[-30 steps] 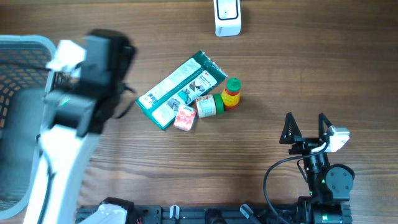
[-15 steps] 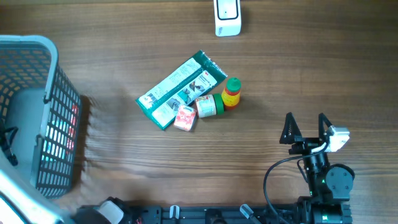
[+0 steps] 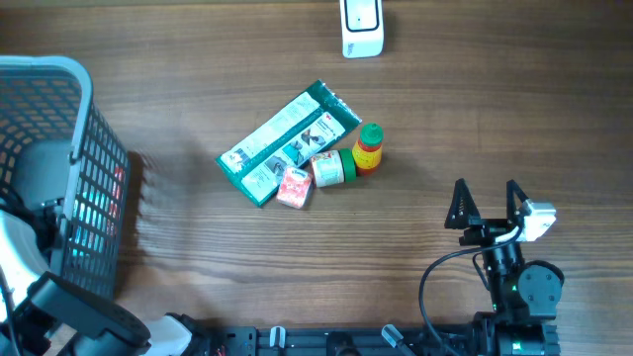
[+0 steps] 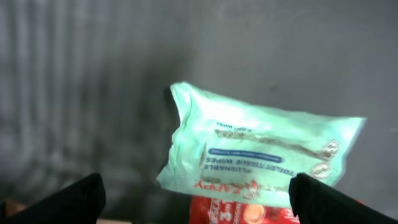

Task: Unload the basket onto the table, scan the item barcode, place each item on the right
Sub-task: 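Reach left gripper into basket and grasp light green wipes pack, then place wipes pack on table right of jar with left gripper, then reach left gripper into basket and grasp red Nescafe sachet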

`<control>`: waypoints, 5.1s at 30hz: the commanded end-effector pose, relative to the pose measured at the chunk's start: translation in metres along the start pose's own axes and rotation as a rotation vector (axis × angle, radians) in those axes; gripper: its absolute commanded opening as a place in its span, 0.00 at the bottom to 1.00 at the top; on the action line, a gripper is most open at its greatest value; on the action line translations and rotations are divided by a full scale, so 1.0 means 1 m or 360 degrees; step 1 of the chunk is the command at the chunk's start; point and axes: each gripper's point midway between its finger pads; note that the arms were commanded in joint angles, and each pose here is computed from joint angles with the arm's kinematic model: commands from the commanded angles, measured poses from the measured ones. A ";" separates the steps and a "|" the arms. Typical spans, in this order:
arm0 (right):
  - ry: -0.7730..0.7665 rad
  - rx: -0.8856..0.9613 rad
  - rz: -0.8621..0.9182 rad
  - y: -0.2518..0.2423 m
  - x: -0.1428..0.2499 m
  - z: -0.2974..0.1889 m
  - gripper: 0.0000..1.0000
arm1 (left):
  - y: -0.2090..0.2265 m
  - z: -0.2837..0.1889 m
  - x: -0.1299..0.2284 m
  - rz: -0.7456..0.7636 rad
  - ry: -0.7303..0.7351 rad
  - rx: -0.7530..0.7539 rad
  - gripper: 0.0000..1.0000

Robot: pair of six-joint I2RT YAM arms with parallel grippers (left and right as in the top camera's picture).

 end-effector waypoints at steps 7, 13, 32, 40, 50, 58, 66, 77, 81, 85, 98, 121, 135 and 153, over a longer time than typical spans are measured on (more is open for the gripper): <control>-0.0017 -0.0008 -0.0020 0.001 -0.002 0.000 1.00 | -0.002 0.034 0.010 0.0085 0.0000 0.0122 0.84; -0.0017 -0.0008 -0.0020 0.001 -0.002 0.000 1.00 | 0.012 0.057 0.022 0.0084 0.0004 0.0116 0.68; -0.0017 -0.0008 -0.0020 0.001 -0.002 0.000 1.00 | -0.043 -0.041 -0.026 0.0079 -0.0135 0.0282 0.04; -0.0017 -0.0008 -0.0021 0.001 -0.002 0.000 1.00 | -0.081 -0.249 -0.025 0.0157 -0.0356 0.0971 0.04; -0.0017 -0.0008 -0.0020 0.001 -0.002 0.000 1.00 | -0.048 -0.384 0.107 0.0696 -0.0304 0.1762 0.04; -0.0017 -0.0008 -0.0020 0.001 -0.002 0.000 1.00 | -0.055 -0.351 0.245 0.1518 0.0261 0.1793 0.04; -0.0017 -0.0008 -0.0020 0.001 -0.002 0.000 1.00 | -0.035 -0.246 0.394 0.2264 0.0646 0.1287 0.04; -0.0017 -0.0008 -0.0020 0.001 -0.002 0.000 1.00 | 0.015 -0.092 0.523 0.2854 0.0465 0.0647 0.04; -0.0017 -0.0008 -0.0020 0.001 -0.002 0.000 1.00 | 0.021 -0.065 0.529 0.2844 0.0465 0.0526 0.04; -0.0017 -0.0008 -0.0020 0.001 -0.002 0.000 1.00 | 0.020 -0.067 0.517 0.2846 0.0393 0.0480 0.23; -0.0017 -0.0008 -0.0020 0.001 -0.002 0.000 1.00 | -0.103 -0.263 0.289 0.1798 -0.0428 0.1247 1.00; -0.0017 -0.0008 -0.0020 0.001 -0.002 0.000 1.00 | -0.089 -0.042 -0.003 -0.1416 0.0441 0.0192 0.99; -0.0017 -0.0008 -0.0020 0.001 -0.002 0.000 1.00 | -0.100 0.003 0.020 -0.0760 0.0300 0.0053 0.04; -0.0017 -0.0008 -0.0021 0.001 -0.002 0.000 1.00 | -0.093 0.055 0.087 -0.0445 0.0910 -0.0126 0.04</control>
Point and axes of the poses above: each gripper's point midway between its finger pads, its own z axis out along the fingers, its own y axis along the line the jaws close on, x = y × z, and after that the axes turned 1 degree about -z, right-handed
